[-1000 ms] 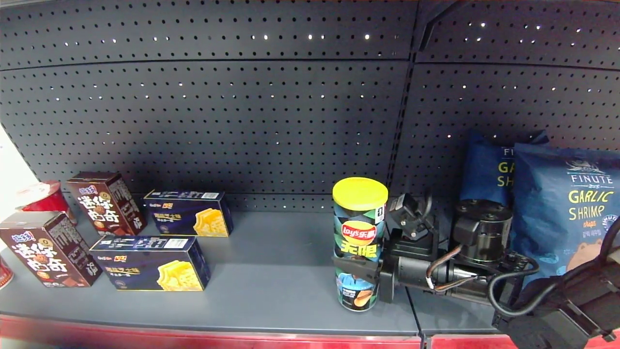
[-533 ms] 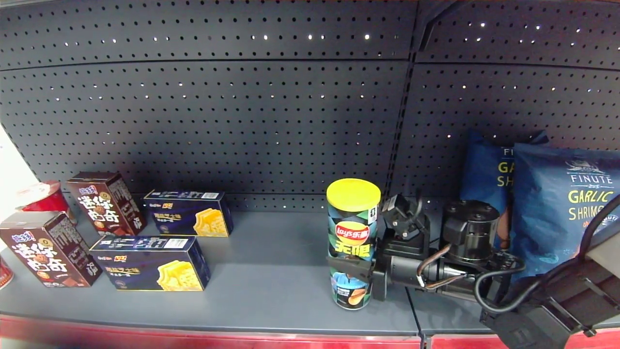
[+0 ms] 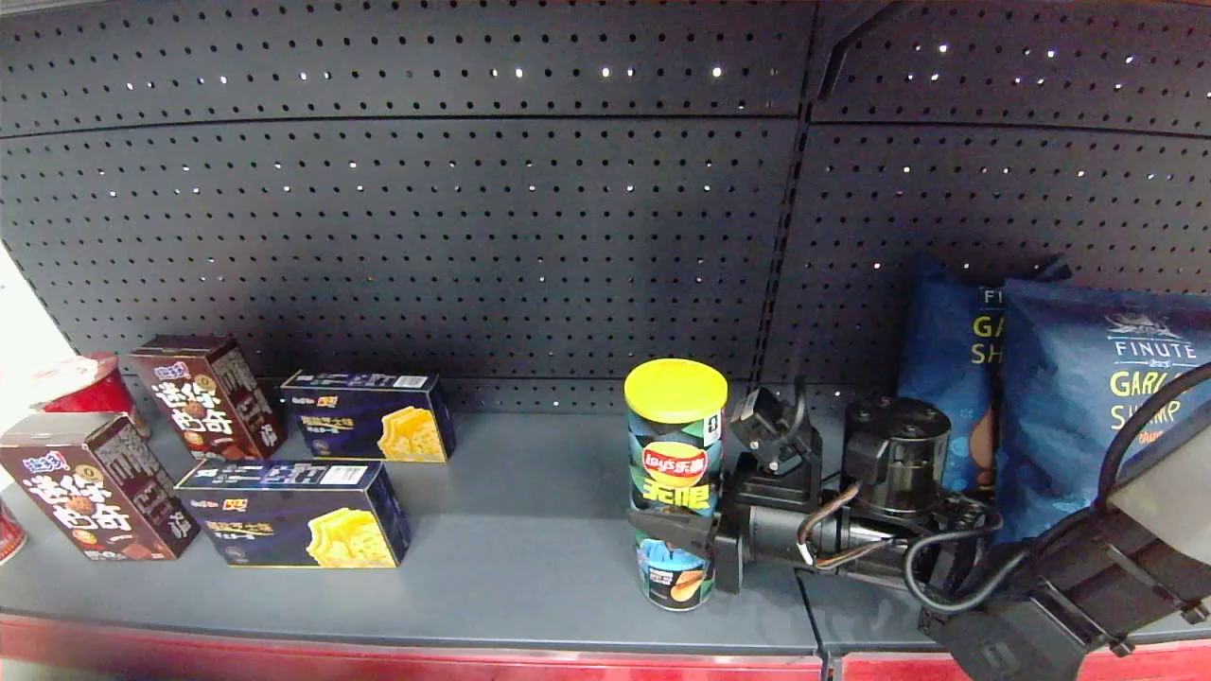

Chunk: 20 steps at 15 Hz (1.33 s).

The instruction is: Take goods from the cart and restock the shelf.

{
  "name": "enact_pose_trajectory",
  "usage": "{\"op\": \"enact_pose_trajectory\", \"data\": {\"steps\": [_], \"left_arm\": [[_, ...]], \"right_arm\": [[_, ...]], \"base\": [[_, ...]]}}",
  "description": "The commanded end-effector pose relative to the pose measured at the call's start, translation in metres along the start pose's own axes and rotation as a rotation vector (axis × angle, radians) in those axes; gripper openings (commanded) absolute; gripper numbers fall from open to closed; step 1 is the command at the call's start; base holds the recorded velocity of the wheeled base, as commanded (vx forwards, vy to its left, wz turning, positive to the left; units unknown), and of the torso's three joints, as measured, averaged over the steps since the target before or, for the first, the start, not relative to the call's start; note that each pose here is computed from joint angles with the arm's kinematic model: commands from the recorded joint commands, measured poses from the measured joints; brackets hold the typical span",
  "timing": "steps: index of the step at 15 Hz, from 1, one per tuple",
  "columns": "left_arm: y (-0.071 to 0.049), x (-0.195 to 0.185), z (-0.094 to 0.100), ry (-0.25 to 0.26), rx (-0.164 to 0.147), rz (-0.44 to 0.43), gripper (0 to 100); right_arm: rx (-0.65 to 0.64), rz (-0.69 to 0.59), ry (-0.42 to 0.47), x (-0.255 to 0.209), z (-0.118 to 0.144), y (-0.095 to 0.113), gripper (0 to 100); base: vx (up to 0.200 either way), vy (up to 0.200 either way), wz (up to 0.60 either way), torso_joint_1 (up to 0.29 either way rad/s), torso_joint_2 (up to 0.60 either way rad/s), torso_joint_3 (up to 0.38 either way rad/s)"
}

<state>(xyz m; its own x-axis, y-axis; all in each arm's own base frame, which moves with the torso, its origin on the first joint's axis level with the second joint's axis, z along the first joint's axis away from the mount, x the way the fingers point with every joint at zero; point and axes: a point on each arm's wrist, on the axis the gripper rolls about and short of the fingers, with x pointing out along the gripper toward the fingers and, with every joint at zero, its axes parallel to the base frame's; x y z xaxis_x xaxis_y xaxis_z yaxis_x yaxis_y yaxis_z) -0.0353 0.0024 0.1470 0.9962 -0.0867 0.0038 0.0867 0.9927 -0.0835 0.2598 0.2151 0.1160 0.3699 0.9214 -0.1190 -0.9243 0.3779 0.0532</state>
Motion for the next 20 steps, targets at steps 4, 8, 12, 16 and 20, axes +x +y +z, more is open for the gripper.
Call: {"op": "enact_pose_trajectory", "data": {"steps": [4,8,12,16,20], "left_arm": [[0.000,-0.001,0.000,-0.005,-0.001,-0.001,0],[0.000,-0.002,-0.002,-0.010,-0.001,-0.001,0],[0.000,-0.002,-0.002,-0.010,-0.001,-0.001,0],[0.000,-0.003,-0.001,-0.021,-0.001,-0.002,0],[0.000,-0.003,-0.002,-0.020,-0.001,0.005,0]], "right_arm": [[0.004,-0.013,0.005,-0.005,-0.001,-0.002,0],[0.006,-0.035,0.014,-0.020,-0.001,-0.002,0],[0.008,-0.039,0.018,-0.031,-0.002,-0.006,0],[-0.007,-0.039,0.027,-0.038,-0.003,-0.004,100],[-0.005,-0.065,0.027,-0.073,0.004,0.014,100]], "base": [[0.000,0.000,0.00,0.000,0.00,0.000],[0.000,0.000,0.00,0.000,0.00,0.000],[0.000,0.000,0.00,0.000,0.00,0.000],[0.000,0.000,0.00,0.000,0.00,0.000],[0.000,0.000,0.00,0.000,0.00,0.000]]}}
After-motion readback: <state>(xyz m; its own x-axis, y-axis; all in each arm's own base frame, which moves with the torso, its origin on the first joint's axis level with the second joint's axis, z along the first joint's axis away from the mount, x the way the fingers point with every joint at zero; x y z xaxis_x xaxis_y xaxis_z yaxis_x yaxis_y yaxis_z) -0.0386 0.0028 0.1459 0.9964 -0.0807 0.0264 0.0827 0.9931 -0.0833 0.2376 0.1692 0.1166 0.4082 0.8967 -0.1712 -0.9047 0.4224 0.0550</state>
